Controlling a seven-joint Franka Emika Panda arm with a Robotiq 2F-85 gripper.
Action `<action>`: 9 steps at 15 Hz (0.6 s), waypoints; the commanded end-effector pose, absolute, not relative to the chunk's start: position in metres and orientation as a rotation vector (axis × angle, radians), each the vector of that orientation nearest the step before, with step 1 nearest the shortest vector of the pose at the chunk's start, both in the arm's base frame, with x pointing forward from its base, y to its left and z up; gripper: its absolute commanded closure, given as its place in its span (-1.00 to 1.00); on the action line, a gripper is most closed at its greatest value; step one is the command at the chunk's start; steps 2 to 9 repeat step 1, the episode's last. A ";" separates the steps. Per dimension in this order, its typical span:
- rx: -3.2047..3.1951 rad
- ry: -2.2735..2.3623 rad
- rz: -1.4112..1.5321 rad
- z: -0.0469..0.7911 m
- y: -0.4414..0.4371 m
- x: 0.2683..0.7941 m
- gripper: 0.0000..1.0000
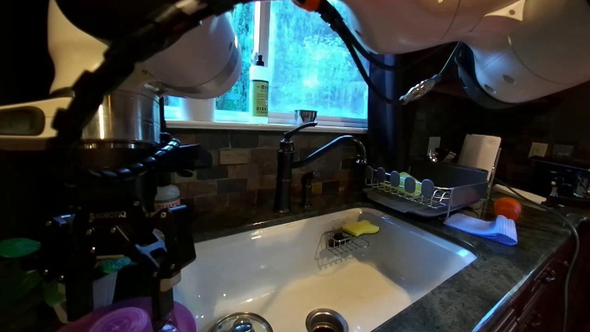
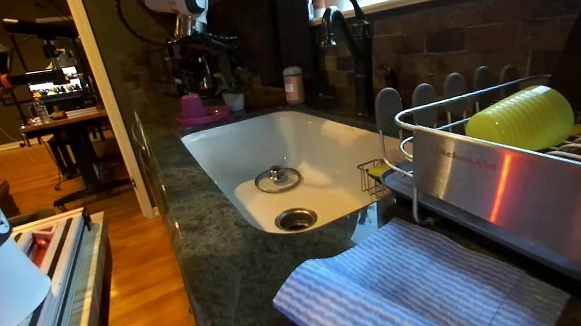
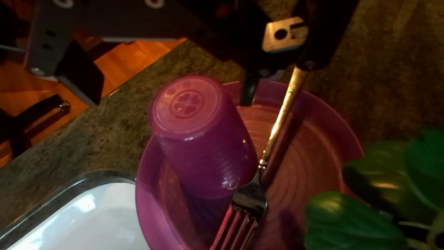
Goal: Put the purple cup in the purple bowl.
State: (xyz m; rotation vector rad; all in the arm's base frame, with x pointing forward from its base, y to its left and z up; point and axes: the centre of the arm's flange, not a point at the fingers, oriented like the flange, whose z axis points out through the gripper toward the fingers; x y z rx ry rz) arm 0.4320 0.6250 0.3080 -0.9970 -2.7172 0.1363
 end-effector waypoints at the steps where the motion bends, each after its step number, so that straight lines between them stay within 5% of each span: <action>1: -0.998 -2.717 0.136 0.308 0.625 0.432 -1.00; 9: -0.998 -2.717 0.136 0.308 0.625 0.432 -1.00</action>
